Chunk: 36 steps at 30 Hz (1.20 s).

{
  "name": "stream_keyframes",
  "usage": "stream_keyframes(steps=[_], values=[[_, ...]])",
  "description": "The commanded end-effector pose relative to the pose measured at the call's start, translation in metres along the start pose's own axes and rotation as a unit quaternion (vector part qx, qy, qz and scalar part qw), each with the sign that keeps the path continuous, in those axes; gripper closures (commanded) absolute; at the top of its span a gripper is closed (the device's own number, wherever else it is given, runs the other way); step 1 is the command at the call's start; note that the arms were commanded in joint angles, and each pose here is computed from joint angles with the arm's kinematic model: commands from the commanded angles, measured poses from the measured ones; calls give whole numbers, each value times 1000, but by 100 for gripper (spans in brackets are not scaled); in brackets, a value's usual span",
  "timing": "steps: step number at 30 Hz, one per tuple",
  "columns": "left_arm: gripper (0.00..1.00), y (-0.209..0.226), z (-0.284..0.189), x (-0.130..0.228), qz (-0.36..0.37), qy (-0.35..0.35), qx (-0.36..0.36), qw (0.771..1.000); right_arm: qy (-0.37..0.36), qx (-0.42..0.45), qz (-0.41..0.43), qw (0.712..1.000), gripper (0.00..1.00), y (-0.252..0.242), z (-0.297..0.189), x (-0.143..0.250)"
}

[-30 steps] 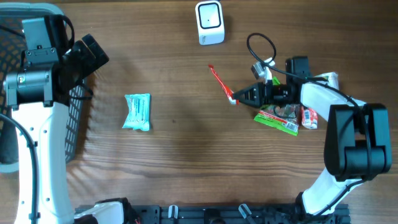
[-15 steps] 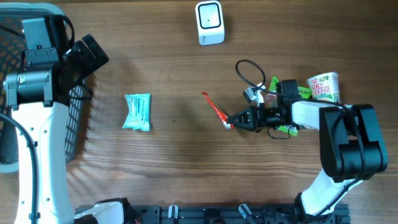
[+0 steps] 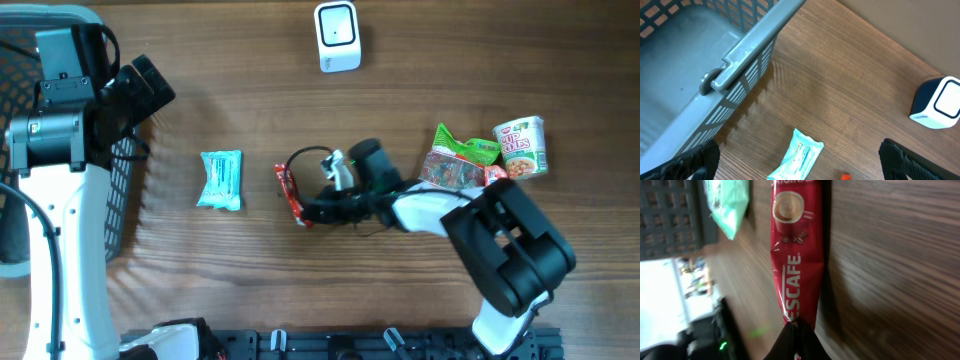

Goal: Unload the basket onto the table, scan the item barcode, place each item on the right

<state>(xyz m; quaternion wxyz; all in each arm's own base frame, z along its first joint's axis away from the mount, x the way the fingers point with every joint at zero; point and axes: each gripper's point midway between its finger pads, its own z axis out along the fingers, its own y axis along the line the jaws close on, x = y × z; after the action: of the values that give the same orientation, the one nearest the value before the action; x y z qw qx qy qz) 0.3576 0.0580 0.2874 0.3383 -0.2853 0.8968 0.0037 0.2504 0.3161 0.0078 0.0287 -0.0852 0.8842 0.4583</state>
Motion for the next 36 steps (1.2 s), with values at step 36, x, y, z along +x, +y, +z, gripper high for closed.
stream_keyframes(steps=[36], values=[[0,1,-5,-5,0,-9,3,1000,-23,222,-238,945,96,56,7,-44]])
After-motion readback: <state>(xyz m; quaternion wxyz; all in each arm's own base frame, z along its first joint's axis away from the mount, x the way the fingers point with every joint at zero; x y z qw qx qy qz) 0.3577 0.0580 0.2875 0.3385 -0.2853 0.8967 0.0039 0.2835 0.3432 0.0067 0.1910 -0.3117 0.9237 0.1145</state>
